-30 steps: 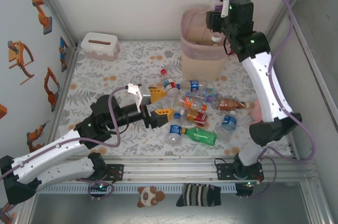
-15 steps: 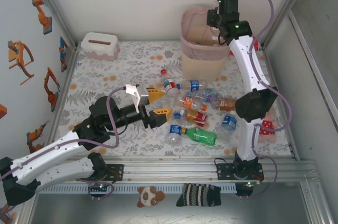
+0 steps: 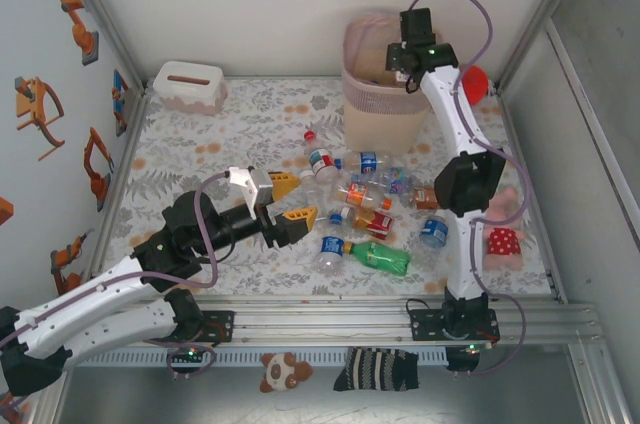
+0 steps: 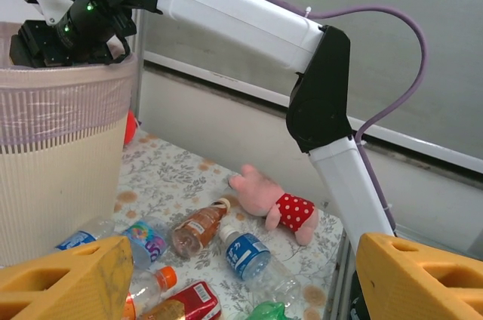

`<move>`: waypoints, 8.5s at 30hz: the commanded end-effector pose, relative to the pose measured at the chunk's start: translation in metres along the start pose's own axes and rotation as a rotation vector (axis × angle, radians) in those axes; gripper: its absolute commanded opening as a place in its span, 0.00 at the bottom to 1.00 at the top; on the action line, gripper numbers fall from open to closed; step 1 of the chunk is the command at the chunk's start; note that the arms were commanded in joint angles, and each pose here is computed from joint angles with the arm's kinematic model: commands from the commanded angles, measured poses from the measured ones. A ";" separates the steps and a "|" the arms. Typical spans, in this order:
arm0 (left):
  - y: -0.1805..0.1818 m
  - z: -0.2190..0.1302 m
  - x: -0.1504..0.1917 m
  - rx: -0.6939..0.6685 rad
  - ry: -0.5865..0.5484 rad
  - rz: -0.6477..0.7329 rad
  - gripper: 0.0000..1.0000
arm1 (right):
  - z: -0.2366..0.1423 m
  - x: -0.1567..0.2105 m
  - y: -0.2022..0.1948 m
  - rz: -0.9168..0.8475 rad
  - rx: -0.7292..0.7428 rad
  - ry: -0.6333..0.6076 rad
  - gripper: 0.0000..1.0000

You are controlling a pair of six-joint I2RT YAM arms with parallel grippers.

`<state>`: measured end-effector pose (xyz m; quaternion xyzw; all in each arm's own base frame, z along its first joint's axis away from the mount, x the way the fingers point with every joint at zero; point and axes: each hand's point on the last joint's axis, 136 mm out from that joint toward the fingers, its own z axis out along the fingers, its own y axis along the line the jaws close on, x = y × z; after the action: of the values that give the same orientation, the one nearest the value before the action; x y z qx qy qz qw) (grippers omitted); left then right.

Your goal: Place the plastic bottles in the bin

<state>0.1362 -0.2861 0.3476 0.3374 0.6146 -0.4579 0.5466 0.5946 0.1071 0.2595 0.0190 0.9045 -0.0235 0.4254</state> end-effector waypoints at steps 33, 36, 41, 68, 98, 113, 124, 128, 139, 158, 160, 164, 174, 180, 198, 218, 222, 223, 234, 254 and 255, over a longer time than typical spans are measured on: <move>0.010 -0.009 0.000 -0.051 0.025 -0.009 0.77 | 0.029 0.061 -0.004 0.092 -0.052 0.253 0.74; 0.009 -0.010 -0.001 -0.050 0.025 -0.010 0.77 | 0.012 0.045 -0.004 0.098 -0.067 0.215 0.76; 0.010 -0.012 -0.003 -0.056 0.021 -0.014 0.77 | -0.018 0.022 -0.005 0.115 -0.096 0.155 0.77; 0.108 0.004 0.046 -0.539 0.274 -0.206 0.78 | -0.211 -0.040 -0.020 0.153 -0.249 -0.129 0.76; 0.160 0.055 0.212 -0.960 0.833 -0.697 0.72 | -0.279 0.081 -0.066 0.157 -0.171 -0.061 0.77; 0.148 0.057 0.269 -0.987 0.984 -0.734 0.67 | -0.277 0.088 -0.067 0.140 -0.164 -0.040 0.77; 0.144 0.036 0.273 -1.010 1.009 -0.731 0.56 | -0.274 0.087 -0.063 0.152 -0.180 -0.035 0.76; 0.144 0.029 0.279 -1.020 1.019 -0.726 0.53 | -0.273 0.086 -0.061 0.162 -0.192 -0.034 0.76; 0.145 0.021 0.274 -1.034 1.020 -0.698 0.42 | -0.276 0.084 -0.060 0.168 -0.200 -0.042 0.75; 0.135 0.016 0.156 -0.787 0.689 -0.428 0.41 | -0.305 0.069 -0.018 0.257 -0.491 -0.097 0.74; 0.130 0.022 0.140 -0.721 0.632 -0.393 0.41 | -0.310 0.067 -0.010 0.280 -0.540 -0.109 0.74; 0.118 0.032 0.109 -0.598 0.534 -0.312 0.41 | -0.319 0.065 0.004 0.302 -0.614 -0.125 0.73; 0.085 0.055 0.048 -0.357 0.368 -0.192 0.40 | -0.340 0.070 0.064 0.202 -0.743 -0.124 0.73; 0.064 0.063 0.029 -0.230 0.316 -0.172 0.41 | -0.362 0.076 0.115 0.072 -0.864 -0.127 0.75; 0.048 0.062 0.000 -0.148 0.212 -0.149 0.42 | -0.348 0.100 0.165 0.021 -0.891 -0.049 0.86; 0.054 0.071 -0.009 -0.172 0.174 -0.146 0.45 | -0.342 0.102 0.169 0.067 -0.875 0.014 0.80; 0.058 0.072 -0.008 -0.191 0.174 -0.149 0.46 | -0.342 0.101 0.169 0.068 -0.873 0.014 0.77; 0.059 0.072 -0.008 -0.194 0.175 -0.149 0.47 | -0.342 0.101 0.169 0.068 -0.872 0.014 0.76; 0.059 0.072 -0.009 -0.195 0.174 -0.160 0.58 | -0.343 0.090 0.165 0.077 -0.846 -0.028 0.65; 0.060 0.039 -0.004 -0.244 0.155 -0.184 0.67 | -0.306 -0.014 0.099 -0.026 -0.529 -0.253 0.62; 0.061 0.038 -0.004 -0.250 0.153 -0.184 0.67 | -0.301 -0.020 0.095 -0.028 -0.507 -0.264 0.62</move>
<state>0.2074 -0.3062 0.3406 0.2540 0.7323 -0.4013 0.4880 0.3664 0.2385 0.4537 -0.1027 0.8235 0.2406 0.5034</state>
